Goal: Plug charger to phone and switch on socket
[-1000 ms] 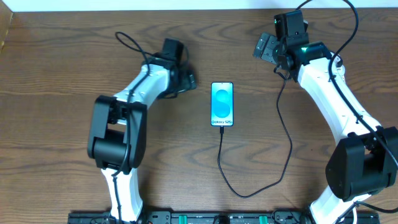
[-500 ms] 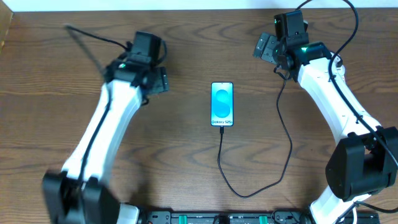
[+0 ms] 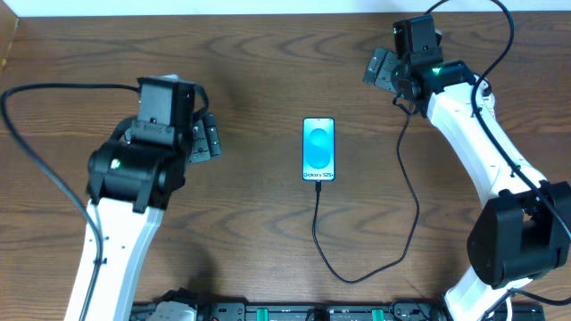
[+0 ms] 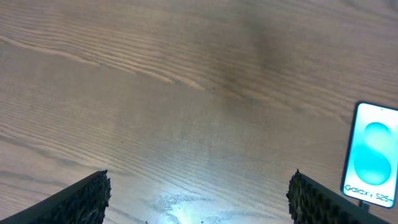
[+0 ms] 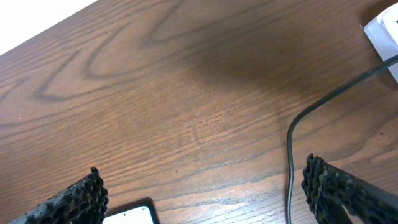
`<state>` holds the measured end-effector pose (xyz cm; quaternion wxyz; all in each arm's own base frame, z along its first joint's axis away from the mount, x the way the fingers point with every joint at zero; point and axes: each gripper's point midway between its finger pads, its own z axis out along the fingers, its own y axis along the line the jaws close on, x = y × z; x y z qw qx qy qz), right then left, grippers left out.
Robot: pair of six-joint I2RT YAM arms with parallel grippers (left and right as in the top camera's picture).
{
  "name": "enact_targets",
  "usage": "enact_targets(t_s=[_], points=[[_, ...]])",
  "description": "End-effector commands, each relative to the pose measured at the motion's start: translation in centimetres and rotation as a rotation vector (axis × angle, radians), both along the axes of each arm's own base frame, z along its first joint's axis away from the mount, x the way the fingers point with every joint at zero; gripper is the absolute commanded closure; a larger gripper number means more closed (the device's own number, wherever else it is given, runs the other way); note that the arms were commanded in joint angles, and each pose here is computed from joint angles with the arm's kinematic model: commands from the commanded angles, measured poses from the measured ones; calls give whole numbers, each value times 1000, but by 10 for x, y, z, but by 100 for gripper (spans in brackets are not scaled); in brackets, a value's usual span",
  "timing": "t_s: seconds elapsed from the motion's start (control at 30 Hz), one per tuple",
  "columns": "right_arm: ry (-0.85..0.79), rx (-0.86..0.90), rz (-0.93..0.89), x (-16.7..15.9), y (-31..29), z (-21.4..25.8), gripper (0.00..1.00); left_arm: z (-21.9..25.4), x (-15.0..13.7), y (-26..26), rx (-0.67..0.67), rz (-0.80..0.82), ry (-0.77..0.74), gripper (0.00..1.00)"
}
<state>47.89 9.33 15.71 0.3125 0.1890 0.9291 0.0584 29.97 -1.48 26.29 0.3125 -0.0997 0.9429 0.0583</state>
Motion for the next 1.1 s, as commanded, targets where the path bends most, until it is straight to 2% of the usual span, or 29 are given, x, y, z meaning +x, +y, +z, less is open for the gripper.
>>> enact_targets(t_s=[0.0,0.17,0.3,0.53,0.7,0.83,1.07], points=[[-17,-16,-3,1,-2,7,1,6,-2,2,11,-6,-16,9],[-13,-24,9,0,-2,6,1,5,-1,1,12,-6,-12,9],[-30,-70,156,4,8,15,1,5,-1,1,12,-6,-12,9],[-24,-85,200,1,-10,72,1,5,-1,1,12,-6,-12,9],[-14,-105,149,-12,-62,125,1,5,-1,1,12,-6,-12,8],[-62,-100,201,-12,-101,151,1,5,-1,1,12,-6,-12,9],[-54,-8,109,-22,-192,141,1,5,-1,1,12,-6,-12,8]])
